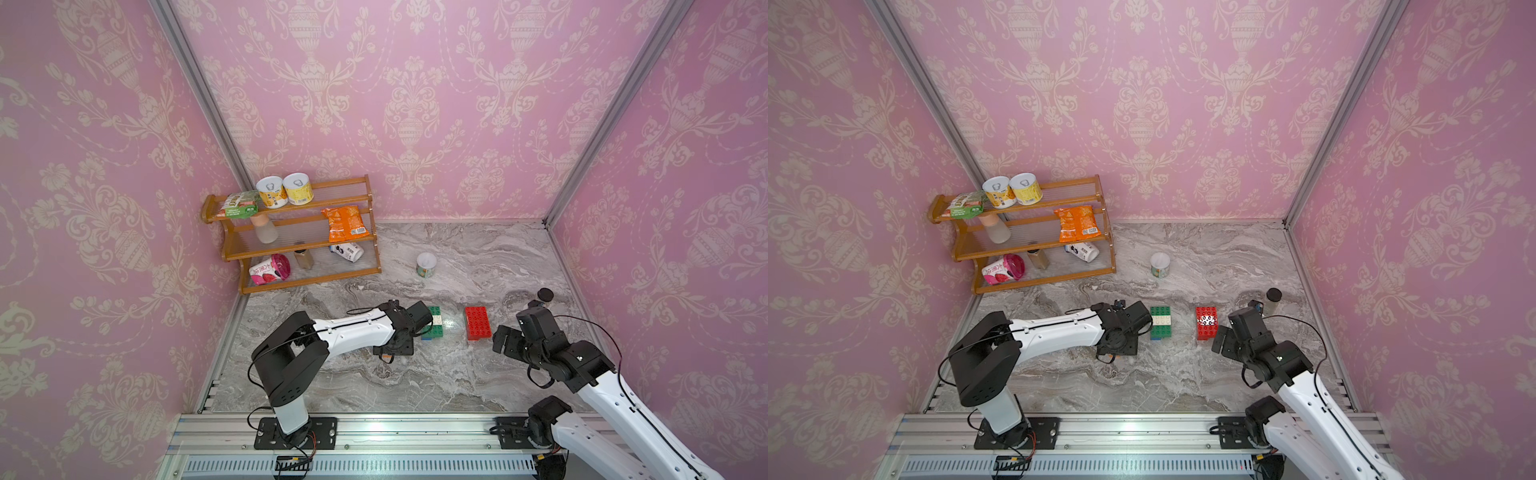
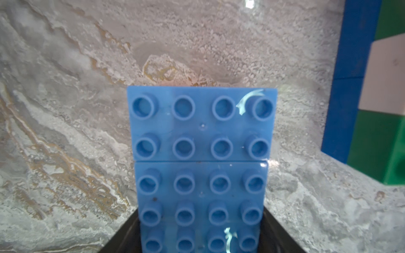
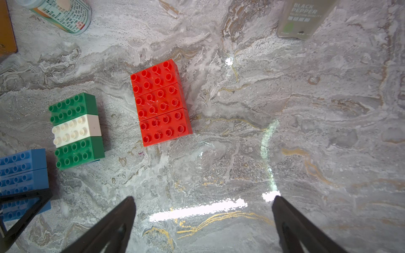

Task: Assemble a rectangle with lego
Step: Assemble the lego brick with the lego brick.

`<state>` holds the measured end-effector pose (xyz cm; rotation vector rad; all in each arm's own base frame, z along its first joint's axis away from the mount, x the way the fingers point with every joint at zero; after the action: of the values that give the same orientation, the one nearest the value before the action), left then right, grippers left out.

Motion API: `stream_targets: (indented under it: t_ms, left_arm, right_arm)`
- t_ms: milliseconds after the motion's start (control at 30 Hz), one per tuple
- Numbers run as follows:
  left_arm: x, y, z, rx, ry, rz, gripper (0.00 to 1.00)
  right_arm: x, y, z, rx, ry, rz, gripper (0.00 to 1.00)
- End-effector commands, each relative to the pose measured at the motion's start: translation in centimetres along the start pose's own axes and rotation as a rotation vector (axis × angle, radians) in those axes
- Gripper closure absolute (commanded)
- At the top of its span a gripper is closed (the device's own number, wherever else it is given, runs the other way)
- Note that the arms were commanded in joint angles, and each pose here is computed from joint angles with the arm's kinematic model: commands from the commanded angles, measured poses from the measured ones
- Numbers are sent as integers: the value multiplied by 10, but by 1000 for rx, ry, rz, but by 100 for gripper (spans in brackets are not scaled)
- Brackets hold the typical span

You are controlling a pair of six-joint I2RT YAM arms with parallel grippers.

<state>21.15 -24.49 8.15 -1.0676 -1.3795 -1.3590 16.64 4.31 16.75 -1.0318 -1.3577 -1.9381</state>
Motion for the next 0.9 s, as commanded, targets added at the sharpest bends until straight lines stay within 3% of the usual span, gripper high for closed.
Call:
stream_targets:
  t_ms: [0, 467, 767, 867]
  left_arm:
    - [-16, 1, 13, -46, 89, 11, 92]
    - [3, 9, 11, -16, 27, -42, 52]
    - [16, 12, 12, 12, -8, -78, 17]
    - [18, 14, 12, 15, -9, -86, 10]
  right_arm:
    - [-2, -1, -5, -13, -25, -5, 0]
    - [-1, -1, -6, -16, -26, -15, 0]
    - [-1, -1, -7, -16, -31, -15, 0]
    - [-1, -1, -6, -15, -30, -14, 0]
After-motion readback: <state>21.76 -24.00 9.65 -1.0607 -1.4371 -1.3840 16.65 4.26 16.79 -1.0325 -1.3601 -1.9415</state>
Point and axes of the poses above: each gripper's point midway between its finger pads, its own x axis back along the fingers, its own z axis along the line the jaws close on, y = z × x, the point moved 5 cm from there along x, back along the fingers
